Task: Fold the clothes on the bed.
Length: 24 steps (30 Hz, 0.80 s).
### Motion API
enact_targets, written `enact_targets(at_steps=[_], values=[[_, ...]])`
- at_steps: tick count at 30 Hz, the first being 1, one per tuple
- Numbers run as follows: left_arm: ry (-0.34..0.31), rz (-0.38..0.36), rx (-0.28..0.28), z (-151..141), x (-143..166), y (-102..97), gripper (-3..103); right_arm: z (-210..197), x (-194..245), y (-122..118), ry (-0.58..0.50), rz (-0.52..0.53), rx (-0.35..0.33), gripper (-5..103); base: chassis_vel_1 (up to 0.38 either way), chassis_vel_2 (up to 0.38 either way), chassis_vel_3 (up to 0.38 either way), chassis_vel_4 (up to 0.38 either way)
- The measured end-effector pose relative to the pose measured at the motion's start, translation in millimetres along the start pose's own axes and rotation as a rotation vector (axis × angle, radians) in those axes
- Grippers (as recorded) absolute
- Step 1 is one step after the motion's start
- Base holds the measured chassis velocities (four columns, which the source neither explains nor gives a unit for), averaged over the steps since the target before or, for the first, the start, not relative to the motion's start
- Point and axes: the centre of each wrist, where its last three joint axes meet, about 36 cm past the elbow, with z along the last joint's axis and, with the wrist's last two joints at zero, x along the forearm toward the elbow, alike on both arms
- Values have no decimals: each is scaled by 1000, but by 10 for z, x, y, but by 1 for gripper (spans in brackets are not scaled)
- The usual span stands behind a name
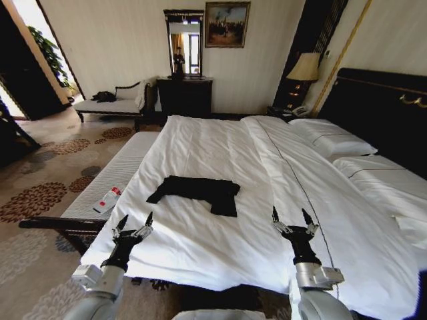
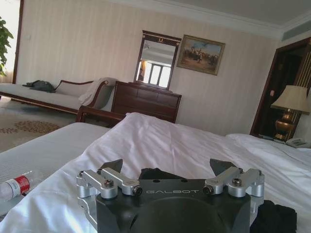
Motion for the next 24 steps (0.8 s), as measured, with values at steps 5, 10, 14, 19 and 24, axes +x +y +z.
enact_targets(at_steps=[5,10,14,19,24], values=[[-2,0,-2,2,-2,6,100,9,1,4,2,2,-2,100,-8,127,4,-128],[-4,-2,-7,-7,-5,24,100,25,-3,29,-6,-2,-12,100,-6,124,4,-124],[-2,-6,-8,4,-15,47,100,51,-2,59,-12,-8,-27,100,2,33,2,-43],[-2,-10,-6,24,-39,64,100,79,-13,56,-31,-27,-30,100,0,0,0,0],[-1,-17,-7,43,-55,82,100,99,-47,30,-61,-47,-17,100,0,0,0,0]])
